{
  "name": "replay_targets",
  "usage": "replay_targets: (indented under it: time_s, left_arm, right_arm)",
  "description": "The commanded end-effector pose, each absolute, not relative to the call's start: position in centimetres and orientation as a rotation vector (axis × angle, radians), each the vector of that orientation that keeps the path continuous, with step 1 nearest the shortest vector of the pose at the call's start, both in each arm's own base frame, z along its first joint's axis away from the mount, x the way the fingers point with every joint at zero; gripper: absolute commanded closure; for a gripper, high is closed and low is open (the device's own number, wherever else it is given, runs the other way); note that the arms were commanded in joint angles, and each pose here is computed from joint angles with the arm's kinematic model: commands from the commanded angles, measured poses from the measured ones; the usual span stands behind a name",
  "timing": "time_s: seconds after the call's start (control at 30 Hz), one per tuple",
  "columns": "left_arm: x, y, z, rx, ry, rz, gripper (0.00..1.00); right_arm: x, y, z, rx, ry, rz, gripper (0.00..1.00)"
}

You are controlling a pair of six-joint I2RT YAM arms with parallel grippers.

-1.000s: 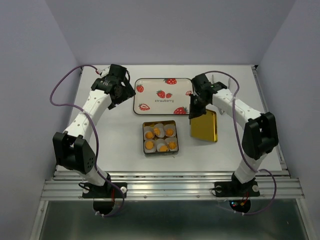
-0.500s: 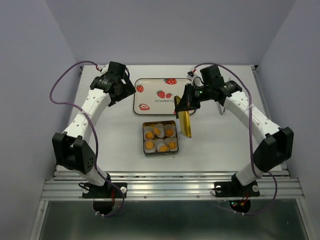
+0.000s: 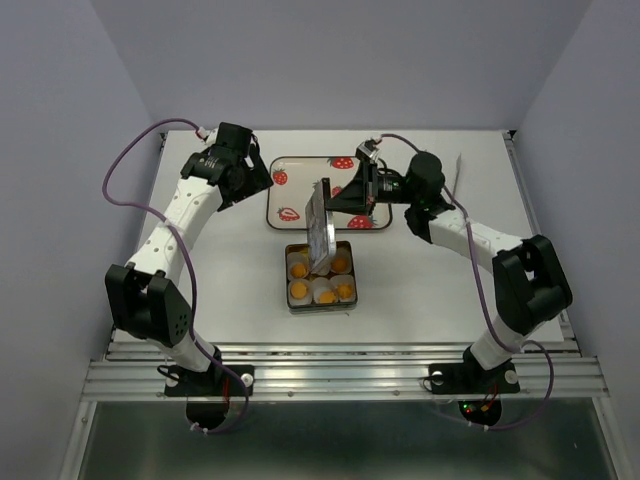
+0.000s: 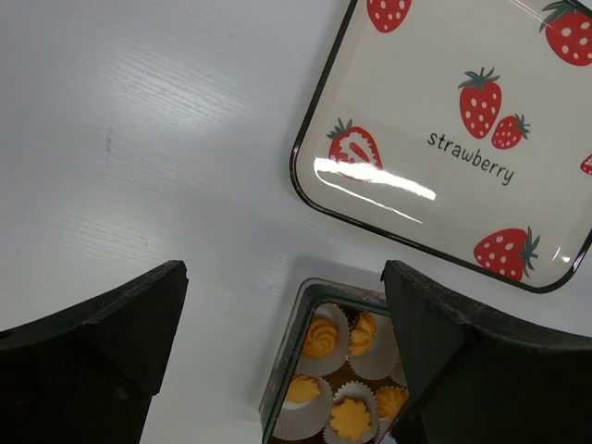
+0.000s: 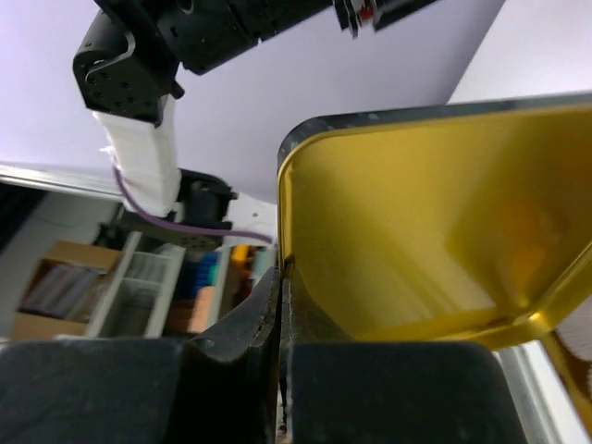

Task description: Pack the cookies

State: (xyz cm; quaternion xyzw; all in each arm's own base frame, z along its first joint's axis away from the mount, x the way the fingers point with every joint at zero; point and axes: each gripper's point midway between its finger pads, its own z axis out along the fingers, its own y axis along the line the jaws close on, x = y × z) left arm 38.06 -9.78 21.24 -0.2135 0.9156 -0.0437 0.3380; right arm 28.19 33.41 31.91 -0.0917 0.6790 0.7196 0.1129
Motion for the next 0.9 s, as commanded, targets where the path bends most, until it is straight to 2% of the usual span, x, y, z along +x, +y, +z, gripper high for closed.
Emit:
replay_targets:
  time_s: [0.0, 0.37, 0.87]
  left_arm:
    - [38.5, -9.4, 23.4, -0.531, 2.321, -0.136, 0.01]
    - [37.7, -9.0, 22.6, -0.525, 2.328, -0.124, 0.01]
    - [37.6, -9.2, 22.3, -0.534, 2.303, -0.147, 0.01]
  right_arm:
    - [24.8, 32.1, 36.8, -0.451, 1.704, 2.267, 0.99]
    - [22.9, 31.3, 31.8, -0.407, 1.809, 2.331, 0.99]
    - [25.0, 32.2, 24.9, -0.323, 1.903, 2.199, 0.99]
